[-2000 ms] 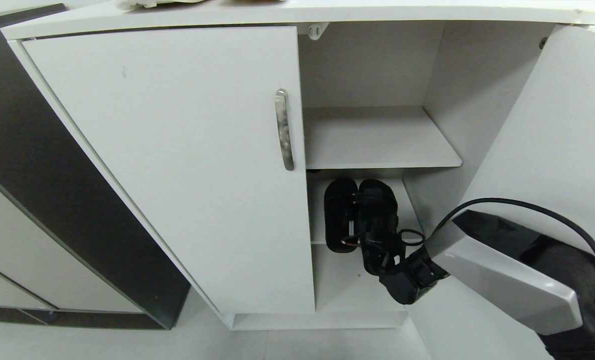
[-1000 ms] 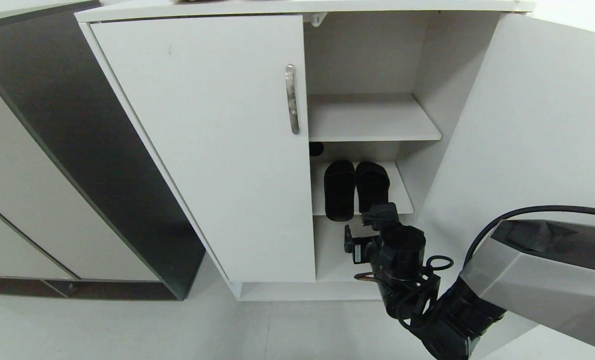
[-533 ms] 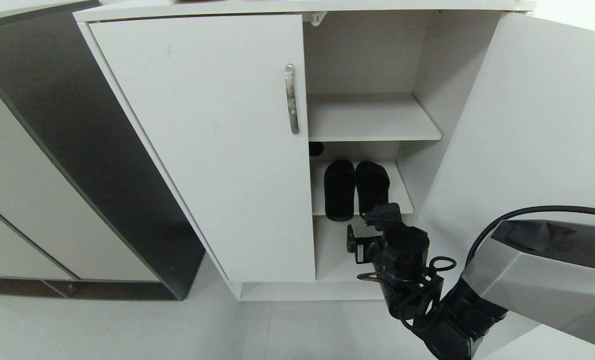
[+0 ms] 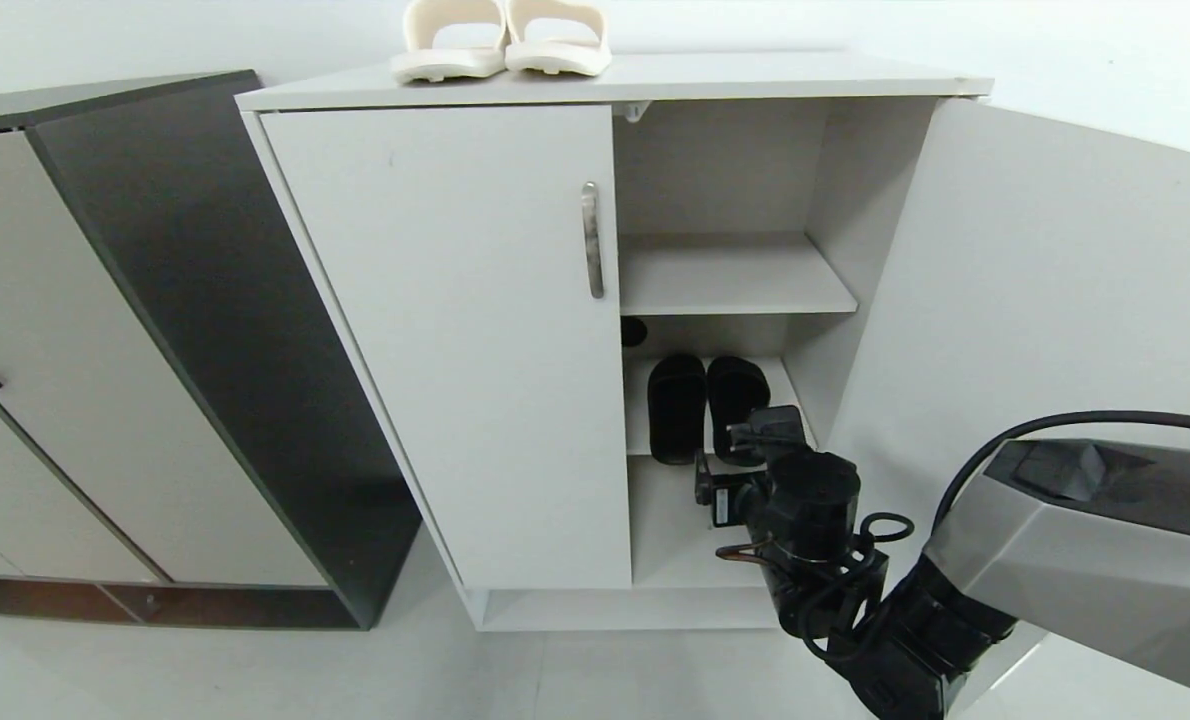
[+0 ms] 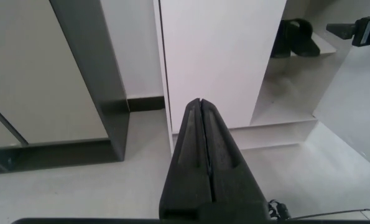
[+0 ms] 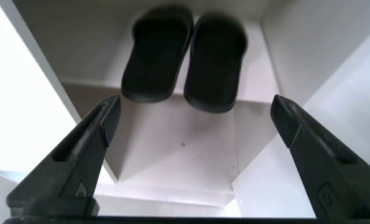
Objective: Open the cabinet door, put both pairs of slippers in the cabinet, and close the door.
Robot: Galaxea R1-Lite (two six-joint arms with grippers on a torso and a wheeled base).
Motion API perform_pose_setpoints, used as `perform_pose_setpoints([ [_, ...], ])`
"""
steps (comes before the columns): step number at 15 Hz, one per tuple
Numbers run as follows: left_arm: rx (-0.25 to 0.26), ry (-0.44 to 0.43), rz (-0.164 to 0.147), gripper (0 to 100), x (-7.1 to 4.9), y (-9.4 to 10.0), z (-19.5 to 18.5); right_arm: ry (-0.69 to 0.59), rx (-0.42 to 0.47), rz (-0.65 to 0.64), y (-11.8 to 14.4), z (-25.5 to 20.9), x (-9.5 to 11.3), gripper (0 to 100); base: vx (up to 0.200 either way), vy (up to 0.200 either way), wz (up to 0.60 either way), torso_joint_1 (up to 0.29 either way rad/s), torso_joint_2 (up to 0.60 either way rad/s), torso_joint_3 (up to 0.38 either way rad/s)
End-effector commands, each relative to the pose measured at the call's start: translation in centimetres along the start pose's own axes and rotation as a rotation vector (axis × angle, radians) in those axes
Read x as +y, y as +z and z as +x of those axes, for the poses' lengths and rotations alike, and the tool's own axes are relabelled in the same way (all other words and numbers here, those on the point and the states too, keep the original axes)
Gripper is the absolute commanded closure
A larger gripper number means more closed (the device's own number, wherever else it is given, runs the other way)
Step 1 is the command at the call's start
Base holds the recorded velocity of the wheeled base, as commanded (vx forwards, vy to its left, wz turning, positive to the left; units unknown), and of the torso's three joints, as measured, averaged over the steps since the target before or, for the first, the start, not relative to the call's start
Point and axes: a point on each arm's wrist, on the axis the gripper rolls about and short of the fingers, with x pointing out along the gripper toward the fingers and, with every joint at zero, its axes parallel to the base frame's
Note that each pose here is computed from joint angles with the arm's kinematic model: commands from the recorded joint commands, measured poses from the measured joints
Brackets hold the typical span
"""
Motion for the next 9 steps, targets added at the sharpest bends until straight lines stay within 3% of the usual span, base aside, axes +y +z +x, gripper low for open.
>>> perform_pose_setpoints([
  [1, 0.002, 0.000, 0.000, 100, 0.0, 0.0, 0.0, -0.001, 0.001, 0.000, -0.1, 0.1, 0.0, 0, 0.000, 0.000, 0.00, -0.002, 0.01, 0.198],
  [5, 0.002, 0.016, -0.003, 100, 0.0, 0.0, 0.0, 0.059, 0.024, 0.002, -0.2, -0.9, -0.5, 0, 0.000, 0.000, 0.00, 0.002, 0.00, 0.168],
  [9, 0.002, 0.014, -0.011, 100, 0.0, 0.0, 0.0, 0.114, 0.064, -0.027, -1.0, -1.6, -1.0, 0, 0.000, 0.000, 0.00, 0.000, 0.00, 0.000],
])
